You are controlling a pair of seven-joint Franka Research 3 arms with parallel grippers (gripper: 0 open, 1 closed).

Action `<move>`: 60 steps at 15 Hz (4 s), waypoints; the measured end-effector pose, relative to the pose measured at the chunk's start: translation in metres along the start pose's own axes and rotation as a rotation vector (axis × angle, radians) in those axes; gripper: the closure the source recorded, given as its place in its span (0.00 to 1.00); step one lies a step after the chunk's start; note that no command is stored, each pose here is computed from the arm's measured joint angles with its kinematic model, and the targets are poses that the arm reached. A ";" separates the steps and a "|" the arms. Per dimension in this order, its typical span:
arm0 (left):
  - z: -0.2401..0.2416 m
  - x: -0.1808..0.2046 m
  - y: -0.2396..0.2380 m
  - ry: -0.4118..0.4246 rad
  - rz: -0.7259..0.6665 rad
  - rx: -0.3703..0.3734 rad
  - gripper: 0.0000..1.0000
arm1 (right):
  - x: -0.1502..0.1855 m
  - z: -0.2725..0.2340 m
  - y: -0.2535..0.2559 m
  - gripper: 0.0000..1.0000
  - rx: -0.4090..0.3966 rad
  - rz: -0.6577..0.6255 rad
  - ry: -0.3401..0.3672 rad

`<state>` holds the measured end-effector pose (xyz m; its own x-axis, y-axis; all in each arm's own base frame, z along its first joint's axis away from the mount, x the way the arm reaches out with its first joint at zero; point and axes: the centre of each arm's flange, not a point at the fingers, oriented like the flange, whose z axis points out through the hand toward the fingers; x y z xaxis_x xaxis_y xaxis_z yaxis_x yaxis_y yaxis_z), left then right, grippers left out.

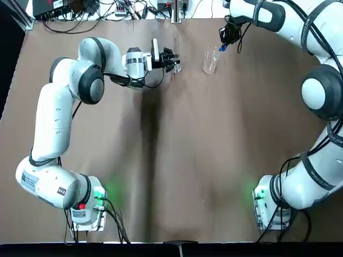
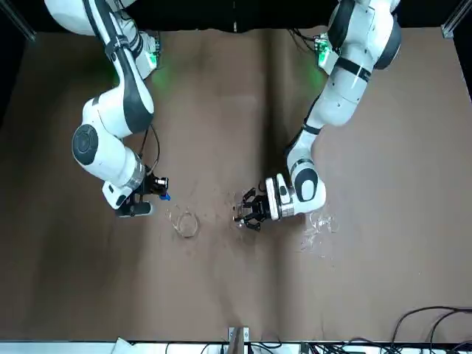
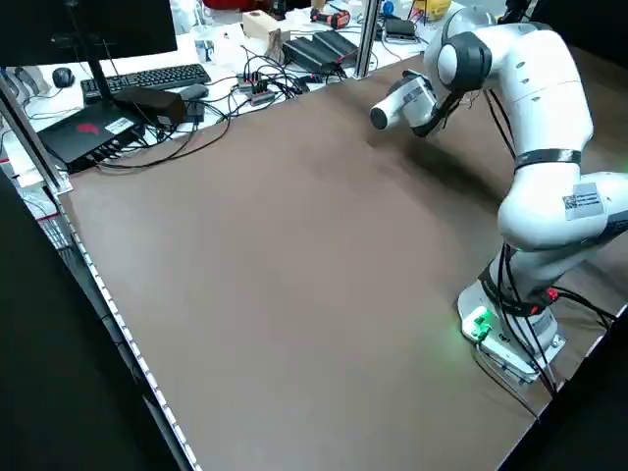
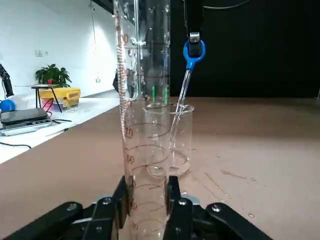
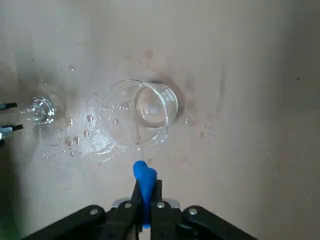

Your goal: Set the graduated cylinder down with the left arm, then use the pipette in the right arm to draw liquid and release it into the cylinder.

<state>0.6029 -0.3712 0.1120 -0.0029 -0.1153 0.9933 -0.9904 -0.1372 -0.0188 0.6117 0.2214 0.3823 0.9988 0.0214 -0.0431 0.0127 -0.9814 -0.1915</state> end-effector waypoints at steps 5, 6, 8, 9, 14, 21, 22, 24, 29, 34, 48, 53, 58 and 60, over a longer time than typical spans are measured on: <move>-0.001 -0.009 0.002 -0.008 -0.009 -0.001 0.65 | 0.000 0.003 0.000 0.92 -0.003 0.027 -0.005; -0.001 -0.010 0.002 -0.008 -0.010 -0.001 0.65 | 0.001 0.005 0.001 0.91 -0.004 0.034 -0.007; -0.001 -0.011 0.001 -0.008 -0.009 0.000 0.59 | 0.001 0.009 0.001 0.89 -0.006 0.042 -0.013; 0.000 -0.011 0.001 -0.007 -0.008 0.000 0.50 | 0.001 0.011 0.002 0.89 -0.007 0.044 -0.014; -0.002 -0.010 -0.002 -0.007 -0.004 0.004 0.02 | 0.003 0.010 0.003 0.74 -0.007 0.047 -0.012; -0.111 -0.017 -0.071 -0.163 -0.051 0.019 0.00 | 0.004 0.011 0.006 0.70 -0.009 0.061 -0.013; -0.131 -0.013 -0.081 -0.205 -0.068 0.002 0.00 | 0.004 0.010 0.007 0.70 -0.009 0.064 -0.012; -0.170 0.006 -0.102 -0.296 -0.103 -0.028 0.00 | 0.005 0.010 0.009 0.70 -0.009 0.068 -0.011; -0.238 0.087 -0.135 -0.538 -0.233 -0.040 0.00 | 0.006 0.009 0.010 0.70 -0.008 0.075 -0.009; -0.259 0.182 -0.137 -0.670 -0.460 0.017 0.00 | 0.009 0.004 0.013 0.70 -0.004 0.081 0.000; -0.347 0.381 -0.017 -1.189 -1.190 0.772 0.00 | 0.010 0.001 0.021 0.74 -0.005 0.124 -0.012; -0.359 0.435 0.002 -1.180 -1.206 0.972 0.00 | 0.014 -0.020 0.024 0.77 -0.005 0.133 -0.042; -0.365 0.450 0.000 -1.219 -1.149 1.038 0.00 | 0.016 -0.028 0.025 0.77 -0.005 0.136 -0.052; -0.365 0.447 -0.002 -1.225 -1.149 1.036 0.00 | 0.016 -0.032 0.024 0.77 -0.005 0.135 -0.059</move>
<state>0.5529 -0.0635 0.5978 1.0000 -0.0063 -0.0060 -0.0065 -0.9994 -0.0332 0.6291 0.1917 0.4083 0.9870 -0.0993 -0.1260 -0.1206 -0.9772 -0.1749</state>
